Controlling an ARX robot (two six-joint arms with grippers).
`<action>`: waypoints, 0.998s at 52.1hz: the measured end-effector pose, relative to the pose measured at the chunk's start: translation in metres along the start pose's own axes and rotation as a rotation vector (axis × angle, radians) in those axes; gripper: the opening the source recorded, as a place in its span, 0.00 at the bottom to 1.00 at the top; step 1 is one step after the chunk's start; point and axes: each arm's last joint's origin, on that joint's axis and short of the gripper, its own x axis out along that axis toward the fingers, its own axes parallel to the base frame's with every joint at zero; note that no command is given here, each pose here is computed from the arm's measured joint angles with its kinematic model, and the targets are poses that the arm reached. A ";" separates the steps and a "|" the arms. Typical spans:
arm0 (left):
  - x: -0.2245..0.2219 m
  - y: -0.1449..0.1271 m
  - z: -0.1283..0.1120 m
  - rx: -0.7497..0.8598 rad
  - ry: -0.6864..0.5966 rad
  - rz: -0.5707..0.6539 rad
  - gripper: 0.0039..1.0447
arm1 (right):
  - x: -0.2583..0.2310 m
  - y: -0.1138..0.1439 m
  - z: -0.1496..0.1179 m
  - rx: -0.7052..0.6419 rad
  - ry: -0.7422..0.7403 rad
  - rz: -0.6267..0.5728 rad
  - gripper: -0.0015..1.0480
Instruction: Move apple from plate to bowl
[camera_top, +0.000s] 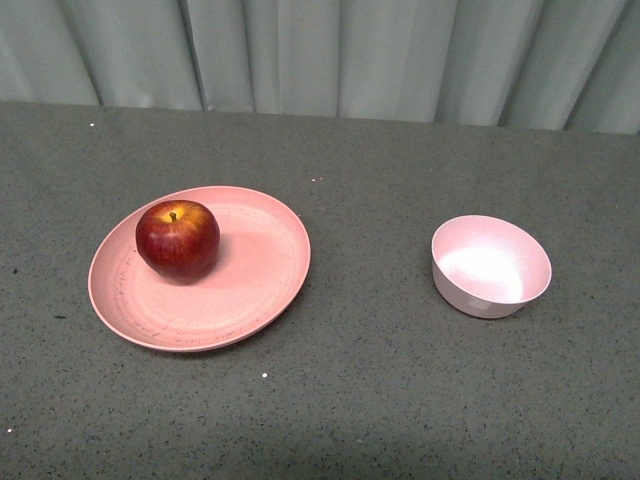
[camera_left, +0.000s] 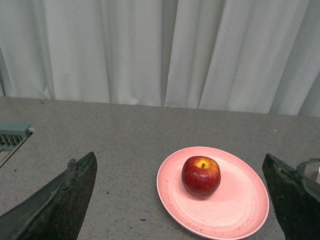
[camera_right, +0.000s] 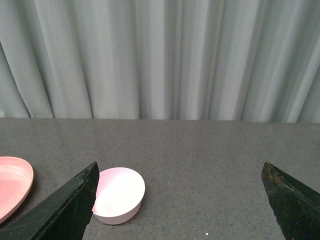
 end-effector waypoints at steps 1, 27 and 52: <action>0.000 0.000 0.000 0.000 0.000 0.000 0.94 | 0.000 0.000 0.000 0.000 0.000 0.000 0.91; 0.000 0.000 0.000 0.000 0.000 0.000 0.94 | 0.000 0.000 0.000 0.000 0.000 0.000 0.91; 0.000 0.000 0.000 0.000 0.000 0.000 0.94 | 0.000 0.000 0.000 0.000 0.000 0.000 0.91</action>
